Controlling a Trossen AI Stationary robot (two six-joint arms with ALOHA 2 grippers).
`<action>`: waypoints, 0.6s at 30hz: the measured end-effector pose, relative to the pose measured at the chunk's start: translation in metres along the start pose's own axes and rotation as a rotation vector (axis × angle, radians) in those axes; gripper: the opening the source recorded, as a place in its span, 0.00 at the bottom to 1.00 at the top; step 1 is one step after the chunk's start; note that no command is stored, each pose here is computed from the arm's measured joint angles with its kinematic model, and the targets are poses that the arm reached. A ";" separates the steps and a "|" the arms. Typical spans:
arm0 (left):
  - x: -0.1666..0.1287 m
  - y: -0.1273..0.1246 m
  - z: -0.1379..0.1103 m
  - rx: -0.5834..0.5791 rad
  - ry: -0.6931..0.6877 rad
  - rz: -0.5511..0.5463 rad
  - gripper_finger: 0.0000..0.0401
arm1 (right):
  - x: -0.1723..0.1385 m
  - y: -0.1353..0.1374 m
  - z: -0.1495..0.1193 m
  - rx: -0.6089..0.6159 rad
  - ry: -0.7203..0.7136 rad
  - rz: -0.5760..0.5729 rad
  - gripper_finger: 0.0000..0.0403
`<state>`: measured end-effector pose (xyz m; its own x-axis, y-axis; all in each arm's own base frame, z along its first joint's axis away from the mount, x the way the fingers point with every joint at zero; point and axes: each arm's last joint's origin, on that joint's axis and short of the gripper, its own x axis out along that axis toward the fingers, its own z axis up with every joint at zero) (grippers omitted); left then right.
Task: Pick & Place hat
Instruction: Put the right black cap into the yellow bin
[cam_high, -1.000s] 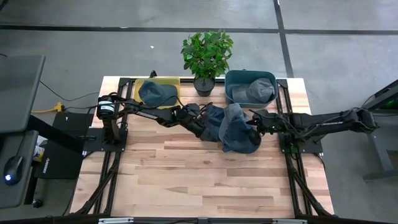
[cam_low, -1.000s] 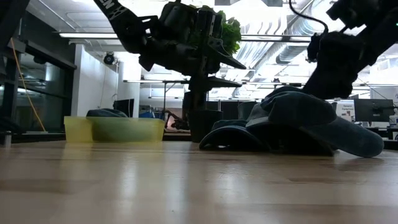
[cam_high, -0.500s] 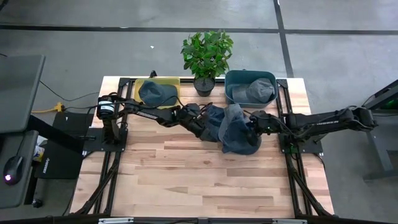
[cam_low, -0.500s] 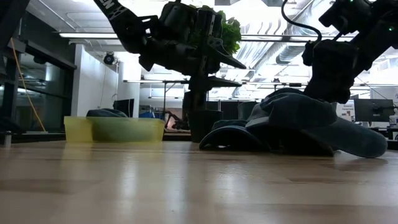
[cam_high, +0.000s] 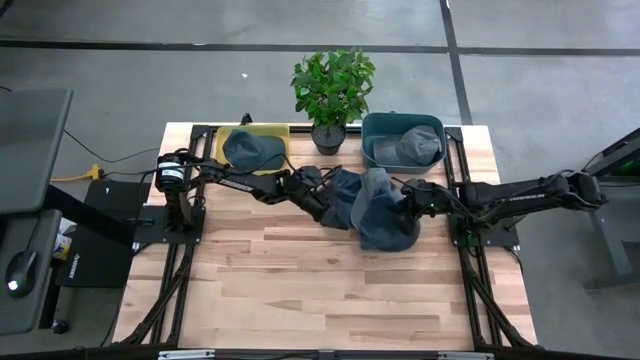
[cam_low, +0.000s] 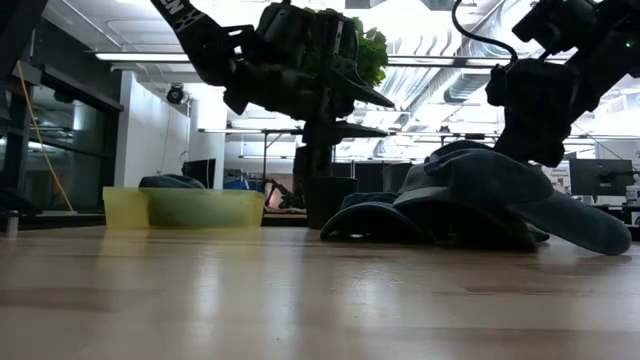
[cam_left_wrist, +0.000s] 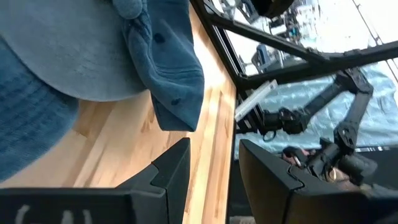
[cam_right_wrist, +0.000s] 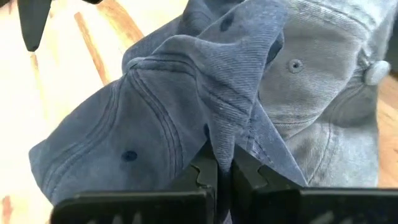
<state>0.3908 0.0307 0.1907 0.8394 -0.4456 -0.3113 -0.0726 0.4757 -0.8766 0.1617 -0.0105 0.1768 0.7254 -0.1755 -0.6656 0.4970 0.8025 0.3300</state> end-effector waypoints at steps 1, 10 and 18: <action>0.000 0.000 0.000 0.008 0.007 -0.005 0.34 | -0.001 0.001 0.001 -0.001 0.001 0.004 0.01; -0.005 0.003 0.003 0.004 0.063 -0.043 0.34 | -0.021 0.013 0.025 -0.050 0.040 -0.034 0.01; -0.009 -0.001 0.001 0.023 0.098 -0.037 0.34 | -0.048 0.024 0.049 -0.066 0.066 -0.052 0.00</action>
<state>0.3844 0.0351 0.1945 0.7842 -0.5351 -0.3142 -0.0289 0.4743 -0.8799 0.1626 -0.0108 0.2496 0.6658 -0.1816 -0.7237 0.4988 0.8297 0.2507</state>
